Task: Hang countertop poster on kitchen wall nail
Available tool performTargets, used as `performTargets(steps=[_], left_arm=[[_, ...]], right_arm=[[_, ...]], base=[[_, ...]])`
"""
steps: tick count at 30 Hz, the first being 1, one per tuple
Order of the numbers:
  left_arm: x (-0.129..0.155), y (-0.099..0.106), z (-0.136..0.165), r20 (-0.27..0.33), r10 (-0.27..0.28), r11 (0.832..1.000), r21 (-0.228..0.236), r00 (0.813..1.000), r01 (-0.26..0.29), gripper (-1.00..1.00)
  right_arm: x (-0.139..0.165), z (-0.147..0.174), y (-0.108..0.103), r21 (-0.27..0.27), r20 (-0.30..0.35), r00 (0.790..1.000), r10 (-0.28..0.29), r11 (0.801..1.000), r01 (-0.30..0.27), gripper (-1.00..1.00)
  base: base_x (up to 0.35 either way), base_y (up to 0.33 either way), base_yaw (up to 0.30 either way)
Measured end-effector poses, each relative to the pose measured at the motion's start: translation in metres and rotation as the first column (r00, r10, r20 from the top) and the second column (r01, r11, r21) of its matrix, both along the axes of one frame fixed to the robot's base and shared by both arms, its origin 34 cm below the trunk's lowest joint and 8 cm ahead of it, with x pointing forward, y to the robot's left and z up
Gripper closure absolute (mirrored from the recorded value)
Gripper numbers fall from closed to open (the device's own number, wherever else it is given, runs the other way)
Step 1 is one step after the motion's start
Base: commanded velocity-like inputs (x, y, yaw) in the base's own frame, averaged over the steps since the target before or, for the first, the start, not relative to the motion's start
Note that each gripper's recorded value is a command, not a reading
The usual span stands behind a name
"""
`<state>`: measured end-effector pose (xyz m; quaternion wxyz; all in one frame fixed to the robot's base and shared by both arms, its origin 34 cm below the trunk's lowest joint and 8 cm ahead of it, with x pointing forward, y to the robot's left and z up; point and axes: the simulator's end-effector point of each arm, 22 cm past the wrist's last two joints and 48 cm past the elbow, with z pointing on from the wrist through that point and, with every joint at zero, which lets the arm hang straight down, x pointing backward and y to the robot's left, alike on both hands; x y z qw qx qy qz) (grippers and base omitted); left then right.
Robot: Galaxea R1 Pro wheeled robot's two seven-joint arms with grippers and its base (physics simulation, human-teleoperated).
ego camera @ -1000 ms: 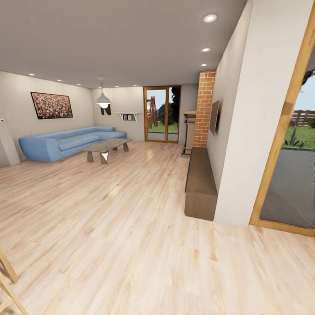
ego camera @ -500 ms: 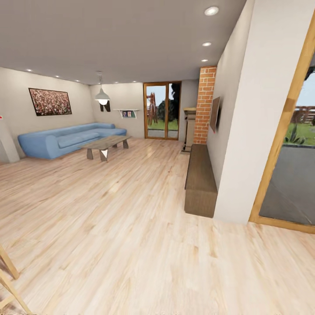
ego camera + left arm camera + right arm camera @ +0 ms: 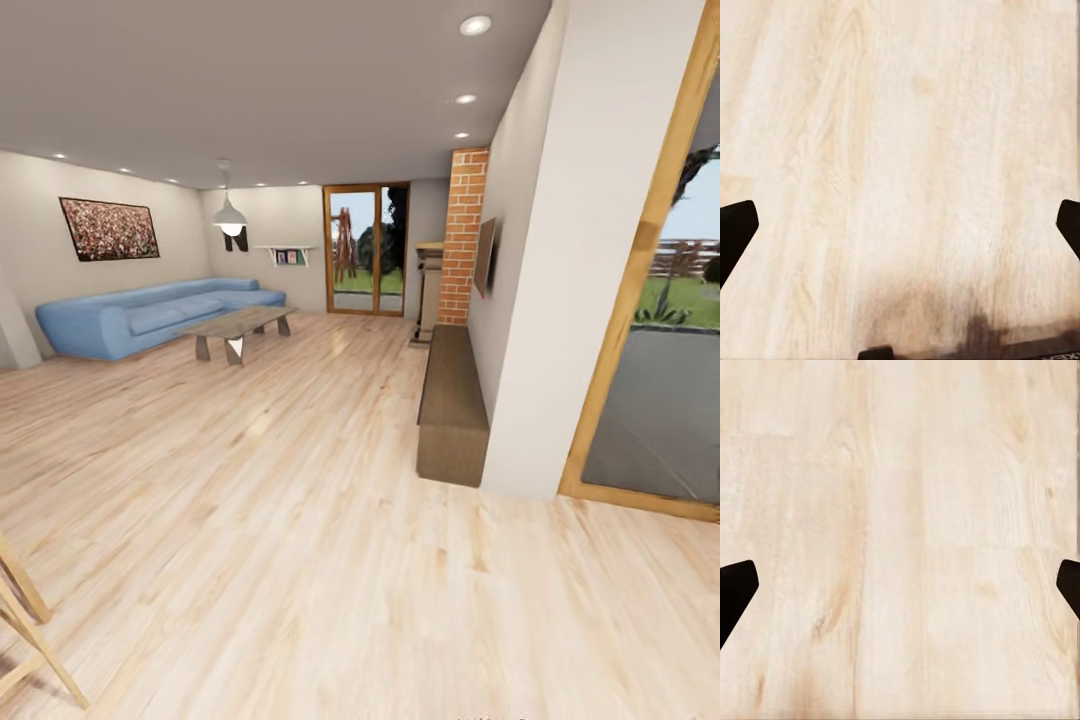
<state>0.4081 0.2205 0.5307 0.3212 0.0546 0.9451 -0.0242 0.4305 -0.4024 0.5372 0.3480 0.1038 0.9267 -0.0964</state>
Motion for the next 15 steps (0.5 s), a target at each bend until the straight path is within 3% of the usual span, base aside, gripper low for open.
performTargets(steps=[15], left_arm=[[-0.0009, -0.0001, -0.0004, -0.002, 0.0, 1.0, 0.0, 1.0, 0.0, -1.0]], right_arm=[[-0.0003, -0.0001, -0.0003, 0.0, 0.0, 1.0, -0.001, 1.0, 0.001, -1.0]], base=[[-0.004, 0.0, -0.268]])
